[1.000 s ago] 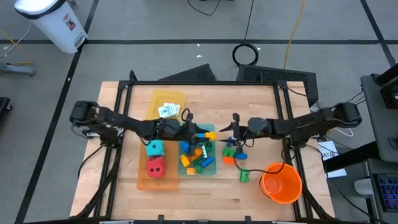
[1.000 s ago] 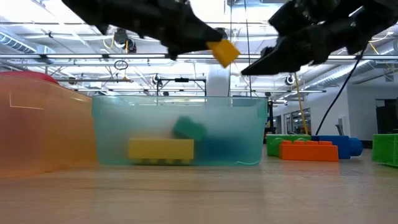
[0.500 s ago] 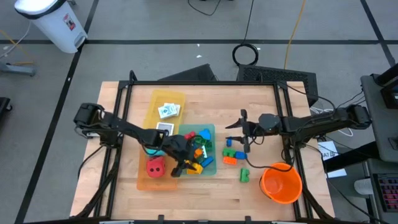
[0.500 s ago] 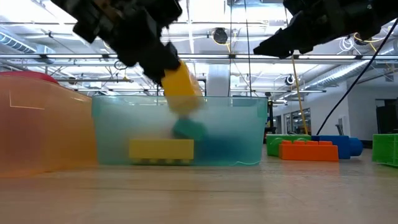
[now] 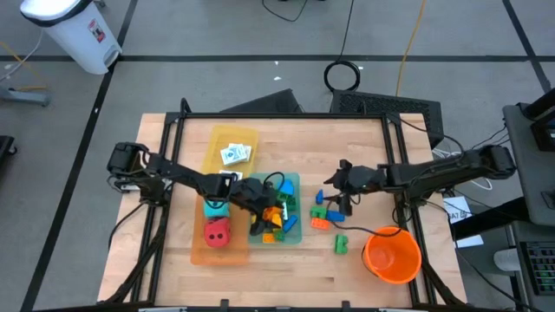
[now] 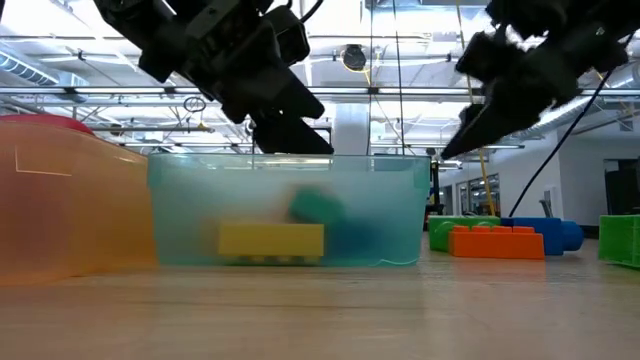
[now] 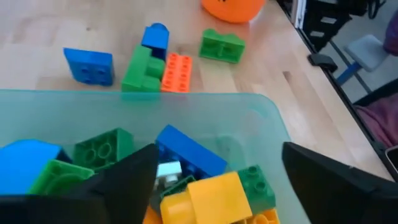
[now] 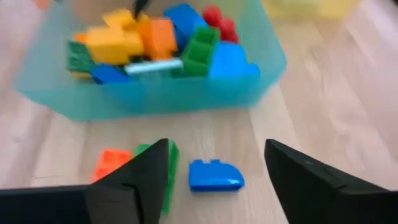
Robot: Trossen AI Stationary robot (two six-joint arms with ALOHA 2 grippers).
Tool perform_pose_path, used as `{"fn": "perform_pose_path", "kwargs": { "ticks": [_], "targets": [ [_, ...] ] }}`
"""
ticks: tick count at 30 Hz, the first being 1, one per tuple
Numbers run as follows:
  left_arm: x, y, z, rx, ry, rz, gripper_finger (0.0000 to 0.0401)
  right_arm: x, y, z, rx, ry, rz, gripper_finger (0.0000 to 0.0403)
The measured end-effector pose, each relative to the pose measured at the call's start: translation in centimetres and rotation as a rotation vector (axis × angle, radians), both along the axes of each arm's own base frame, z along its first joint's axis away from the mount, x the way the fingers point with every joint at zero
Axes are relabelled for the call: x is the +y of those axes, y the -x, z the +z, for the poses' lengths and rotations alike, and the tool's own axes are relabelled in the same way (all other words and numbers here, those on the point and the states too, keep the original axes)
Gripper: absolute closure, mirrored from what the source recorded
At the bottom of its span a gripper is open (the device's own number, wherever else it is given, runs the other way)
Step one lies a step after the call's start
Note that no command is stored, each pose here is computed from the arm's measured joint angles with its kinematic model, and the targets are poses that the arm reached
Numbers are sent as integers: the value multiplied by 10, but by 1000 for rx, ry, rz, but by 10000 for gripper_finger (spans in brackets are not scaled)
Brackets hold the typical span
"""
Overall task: Pick & Place Toys
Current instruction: Put the blue game piece into the green bin
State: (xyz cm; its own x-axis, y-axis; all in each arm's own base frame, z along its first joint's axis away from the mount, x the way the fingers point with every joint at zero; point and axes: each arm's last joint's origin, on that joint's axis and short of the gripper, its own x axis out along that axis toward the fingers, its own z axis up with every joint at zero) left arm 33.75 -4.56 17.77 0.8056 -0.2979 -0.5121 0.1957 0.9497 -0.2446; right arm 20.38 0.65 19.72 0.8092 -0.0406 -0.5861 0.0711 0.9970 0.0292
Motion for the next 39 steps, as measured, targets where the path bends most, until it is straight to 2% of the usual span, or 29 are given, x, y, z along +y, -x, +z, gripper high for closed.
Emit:
{"fn": "perform_pose_path", "kwargs": {
  "ticks": [4,7,13,20,25,32,39],
  "targets": [
    [4,-2,3,-35,4,14,21,0,-5,-23,156,18,0,144],
    [6,-3,4,-42,14,25,8,1,-15,-38,198,32,48,134],
    [7,-3,4,-36,22,37,5,-4,-30,-54,208,53,50,128],
    [7,-3,4,-39,10,51,4,-18,-33,-63,237,54,10,129],
    [8,-4,4,-45,-10,86,4,-23,-38,-63,191,33,-11,136],
    [9,-4,4,-47,-14,95,4,-24,-36,-66,205,56,22,152],
    [9,-4,4,-49,-14,95,4,-23,-35,-67,205,28,56,204]
  ]
}}
